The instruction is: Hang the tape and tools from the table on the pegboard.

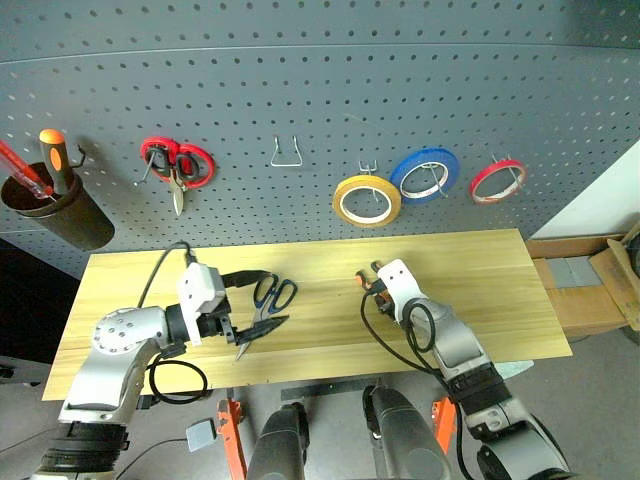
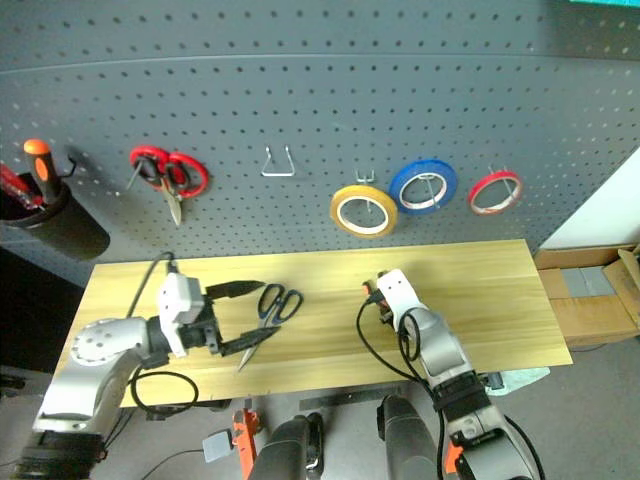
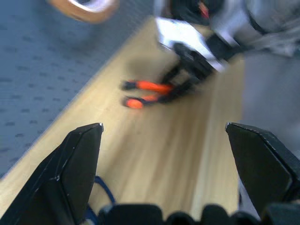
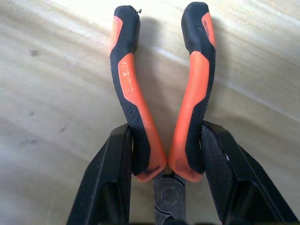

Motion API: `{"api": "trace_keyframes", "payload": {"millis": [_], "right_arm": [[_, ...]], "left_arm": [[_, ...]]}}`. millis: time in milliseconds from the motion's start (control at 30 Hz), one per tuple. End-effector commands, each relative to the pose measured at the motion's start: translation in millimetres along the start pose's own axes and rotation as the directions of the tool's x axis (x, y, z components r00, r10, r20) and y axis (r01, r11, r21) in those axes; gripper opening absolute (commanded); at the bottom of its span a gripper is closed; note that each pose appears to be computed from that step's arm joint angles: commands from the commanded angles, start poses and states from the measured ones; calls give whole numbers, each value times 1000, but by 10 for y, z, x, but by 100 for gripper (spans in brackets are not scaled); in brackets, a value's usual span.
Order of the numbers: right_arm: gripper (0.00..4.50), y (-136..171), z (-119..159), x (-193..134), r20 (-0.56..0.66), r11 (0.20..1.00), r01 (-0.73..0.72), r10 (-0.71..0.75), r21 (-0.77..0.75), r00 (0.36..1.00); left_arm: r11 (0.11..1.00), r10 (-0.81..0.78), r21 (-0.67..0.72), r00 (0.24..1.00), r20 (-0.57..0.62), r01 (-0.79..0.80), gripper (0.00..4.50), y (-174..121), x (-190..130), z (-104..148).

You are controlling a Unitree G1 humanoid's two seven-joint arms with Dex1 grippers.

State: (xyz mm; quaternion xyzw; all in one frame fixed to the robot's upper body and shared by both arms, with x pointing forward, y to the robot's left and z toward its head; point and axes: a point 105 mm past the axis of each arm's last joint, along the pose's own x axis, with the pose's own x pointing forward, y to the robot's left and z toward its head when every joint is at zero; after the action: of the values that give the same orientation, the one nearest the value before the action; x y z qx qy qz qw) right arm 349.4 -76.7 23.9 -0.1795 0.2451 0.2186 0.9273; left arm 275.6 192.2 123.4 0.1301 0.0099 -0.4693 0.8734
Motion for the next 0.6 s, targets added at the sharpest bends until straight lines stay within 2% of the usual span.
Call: {"api": "trace_keyframes", "payload": {"millis": [33,200,333,433,467,600], "right_arm": [[173,211,493,-316,217,996,-57,70,-65,974],[173,450,714,-720,376,983,-117,161,-139,912],[173,554,788,-947,422,971,-173,228,-164,878],[173,622,940,-1124,492,956,-176,273,-235,827],[173,627,962,-1147,501,954,-174,279,-246,819],[173,488,1342,-1255,624,975,-112,209,-191,753]], "left_arm": [[996,90,-12,994,57,-89,450,4,-161,117],[990,136,-32,989,63,-134,450,-86,-305,142],[986,165,-39,984,74,-162,450,-121,-395,160],[980,198,-50,976,90,-194,450,-98,-448,181],[979,202,-52,975,92,-198,450,-93,-451,185],[975,218,-69,968,125,-211,450,-55,-423,259]]}}
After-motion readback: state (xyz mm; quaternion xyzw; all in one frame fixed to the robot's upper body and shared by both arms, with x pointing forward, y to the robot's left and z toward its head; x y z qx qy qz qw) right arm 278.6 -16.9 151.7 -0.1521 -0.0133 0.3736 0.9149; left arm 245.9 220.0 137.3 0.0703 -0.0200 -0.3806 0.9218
